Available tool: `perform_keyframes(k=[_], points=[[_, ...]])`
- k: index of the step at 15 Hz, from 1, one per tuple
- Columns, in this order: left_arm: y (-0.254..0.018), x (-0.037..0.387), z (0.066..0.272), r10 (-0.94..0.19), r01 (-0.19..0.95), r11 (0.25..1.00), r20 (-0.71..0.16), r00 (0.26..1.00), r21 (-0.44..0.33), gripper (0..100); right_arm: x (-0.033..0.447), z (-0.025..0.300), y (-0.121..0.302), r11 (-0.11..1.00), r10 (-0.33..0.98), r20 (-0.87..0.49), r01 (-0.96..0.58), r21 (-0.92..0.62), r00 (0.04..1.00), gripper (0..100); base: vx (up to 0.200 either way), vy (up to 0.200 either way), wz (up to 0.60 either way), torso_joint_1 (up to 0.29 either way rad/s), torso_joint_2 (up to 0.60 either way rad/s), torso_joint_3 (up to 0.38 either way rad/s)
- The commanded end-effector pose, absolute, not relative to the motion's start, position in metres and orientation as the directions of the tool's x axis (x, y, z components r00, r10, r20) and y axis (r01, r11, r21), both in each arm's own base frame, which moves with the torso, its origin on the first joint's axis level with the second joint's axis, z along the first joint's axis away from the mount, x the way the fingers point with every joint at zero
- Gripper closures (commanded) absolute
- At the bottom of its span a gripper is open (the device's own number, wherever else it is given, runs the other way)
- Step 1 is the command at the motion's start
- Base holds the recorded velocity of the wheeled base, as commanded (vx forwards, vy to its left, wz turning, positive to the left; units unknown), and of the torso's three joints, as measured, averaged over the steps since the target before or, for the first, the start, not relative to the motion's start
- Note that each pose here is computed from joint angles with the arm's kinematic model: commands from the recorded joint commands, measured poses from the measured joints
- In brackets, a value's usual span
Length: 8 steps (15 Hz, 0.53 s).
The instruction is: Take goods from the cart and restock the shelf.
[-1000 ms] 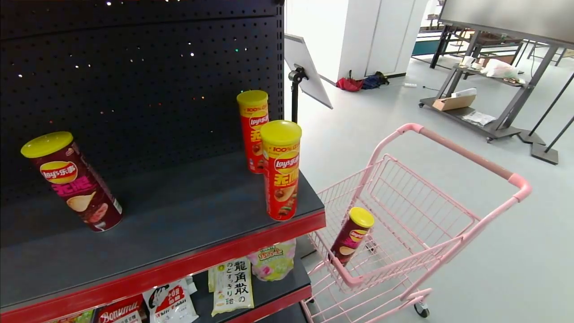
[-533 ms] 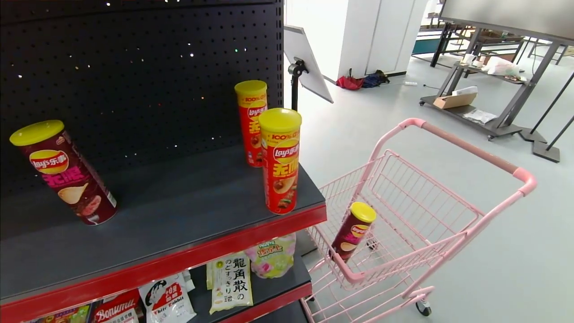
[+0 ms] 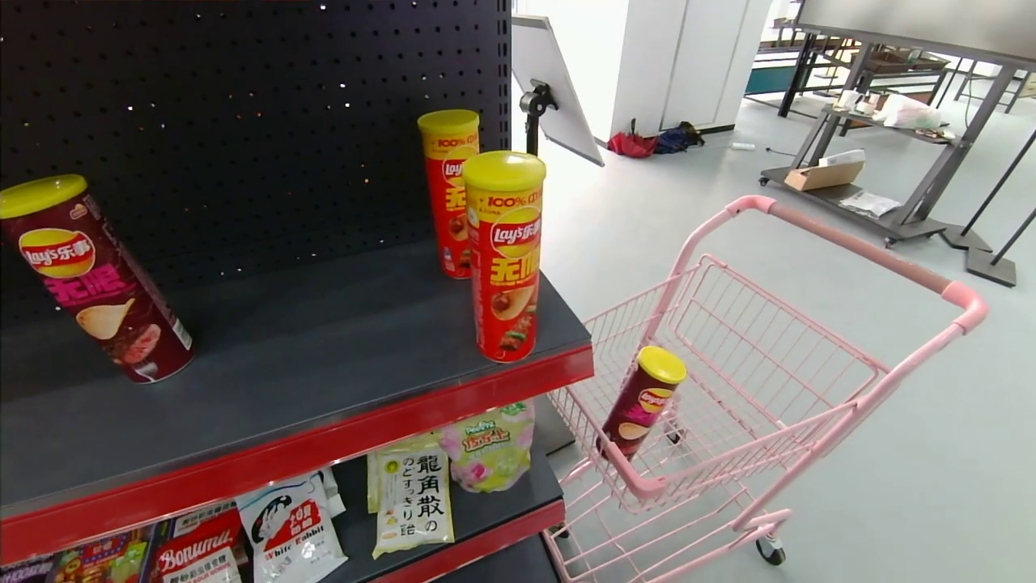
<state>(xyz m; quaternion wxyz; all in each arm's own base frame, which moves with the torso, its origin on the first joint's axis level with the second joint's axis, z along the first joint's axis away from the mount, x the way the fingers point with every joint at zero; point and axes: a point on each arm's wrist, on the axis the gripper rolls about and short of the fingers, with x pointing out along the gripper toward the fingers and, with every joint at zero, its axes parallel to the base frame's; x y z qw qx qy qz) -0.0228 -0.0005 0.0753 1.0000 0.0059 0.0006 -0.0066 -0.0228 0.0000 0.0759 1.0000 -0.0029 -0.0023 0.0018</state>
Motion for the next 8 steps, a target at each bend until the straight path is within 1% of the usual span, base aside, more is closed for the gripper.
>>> perform_keyframes(k=[1, 3, 6, 8], points=[[-0.0006, -0.0228, 0.0753, -0.012, 0.012, 1.0, -0.002, 1.0, 0.012, 0, -0.0228, 0.076, 0.0, 1.0, 0.005, 0.005, -0.005, -0.006, 1.0, 0, 0.0, 0.0, 0.0, -0.159, 0.39, 0.251], [-0.0006, -0.0228, 0.0753, -0.012, 0.012, 1.0, -0.002, 1.0, 0.012, 0, -0.0228, 0.076, -0.0001, 1.0, 0.003, 0.005, -0.003, -0.006, 1.0, 0, 0.0, 0.0, 0.0, -0.146, 0.4, 0.249], [-0.0006, -0.0228, 0.0753, -0.012, 0.012, 1.0, -0.002, 1.0, 0.012, 0, -0.0228, 0.076, 0.0, 1.0, 0.005, 0.005, -0.005, -0.008, 1.0, 0, 0.0, 0.0, 0.0, -0.18, 0.51, 0.331], [-0.0006, -0.0228, 0.0753, -0.012, 0.012, 1.0, -0.002, 1.0, 0.012, 0, -0.0228, 0.076, 0.0, 1.0, 0.005, 0.005, -0.005, -0.005, 1.0, 0, 0.0, 0.0, 0.0, -0.083, 0.24, 0.154]])
